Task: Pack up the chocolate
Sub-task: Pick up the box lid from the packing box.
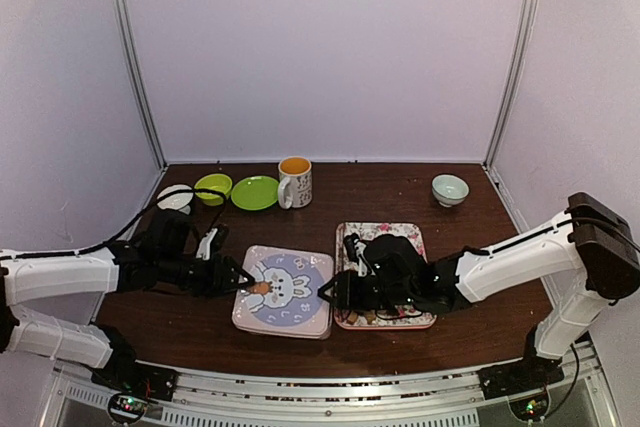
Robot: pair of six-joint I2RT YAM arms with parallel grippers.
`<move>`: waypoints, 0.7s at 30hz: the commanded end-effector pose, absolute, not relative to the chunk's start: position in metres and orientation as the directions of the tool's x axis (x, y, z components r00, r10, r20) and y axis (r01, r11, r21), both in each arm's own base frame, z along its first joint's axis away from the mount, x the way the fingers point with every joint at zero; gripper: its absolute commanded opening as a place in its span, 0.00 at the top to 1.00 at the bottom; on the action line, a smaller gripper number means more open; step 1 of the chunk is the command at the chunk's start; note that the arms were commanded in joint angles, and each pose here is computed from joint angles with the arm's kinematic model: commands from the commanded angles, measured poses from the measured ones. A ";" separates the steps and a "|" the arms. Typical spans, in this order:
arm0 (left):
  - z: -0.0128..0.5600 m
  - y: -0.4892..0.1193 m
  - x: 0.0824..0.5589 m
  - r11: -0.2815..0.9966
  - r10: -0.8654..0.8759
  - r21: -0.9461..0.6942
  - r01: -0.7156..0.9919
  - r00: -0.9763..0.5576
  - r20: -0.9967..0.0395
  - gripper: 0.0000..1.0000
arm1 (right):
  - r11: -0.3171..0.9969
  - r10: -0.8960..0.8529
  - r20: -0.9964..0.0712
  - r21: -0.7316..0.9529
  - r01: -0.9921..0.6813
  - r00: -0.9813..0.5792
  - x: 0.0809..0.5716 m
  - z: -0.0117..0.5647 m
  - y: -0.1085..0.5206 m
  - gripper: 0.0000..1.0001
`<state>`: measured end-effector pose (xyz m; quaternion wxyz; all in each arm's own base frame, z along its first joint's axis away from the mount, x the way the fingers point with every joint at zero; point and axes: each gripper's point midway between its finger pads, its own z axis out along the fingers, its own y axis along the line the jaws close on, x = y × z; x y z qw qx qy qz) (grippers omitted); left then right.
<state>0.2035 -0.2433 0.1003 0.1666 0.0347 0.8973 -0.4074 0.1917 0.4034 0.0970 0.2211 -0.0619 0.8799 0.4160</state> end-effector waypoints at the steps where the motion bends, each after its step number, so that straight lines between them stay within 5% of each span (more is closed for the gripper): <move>1: 0.132 -0.250 0.204 0.610 -0.082 -0.749 0.258 -0.920 -0.384 0.56 | 0.541 0.081 -0.488 0.754 -0.373 -0.869 0.188 0.138 0.423 0.66; 11: 0.150 -0.243 0.208 0.570 -0.182 -0.780 0.259 -0.886 -0.427 0.90 | 0.526 0.068 -0.520 0.744 -0.412 -0.852 0.191 0.144 0.433 0.66; 21: 0.206 -0.218 0.207 0.455 -0.348 -0.843 0.285 -0.815 -0.464 1.00 | 0.575 0.100 -0.595 0.689 -0.442 -0.798 0.201 0.163 0.415 0.60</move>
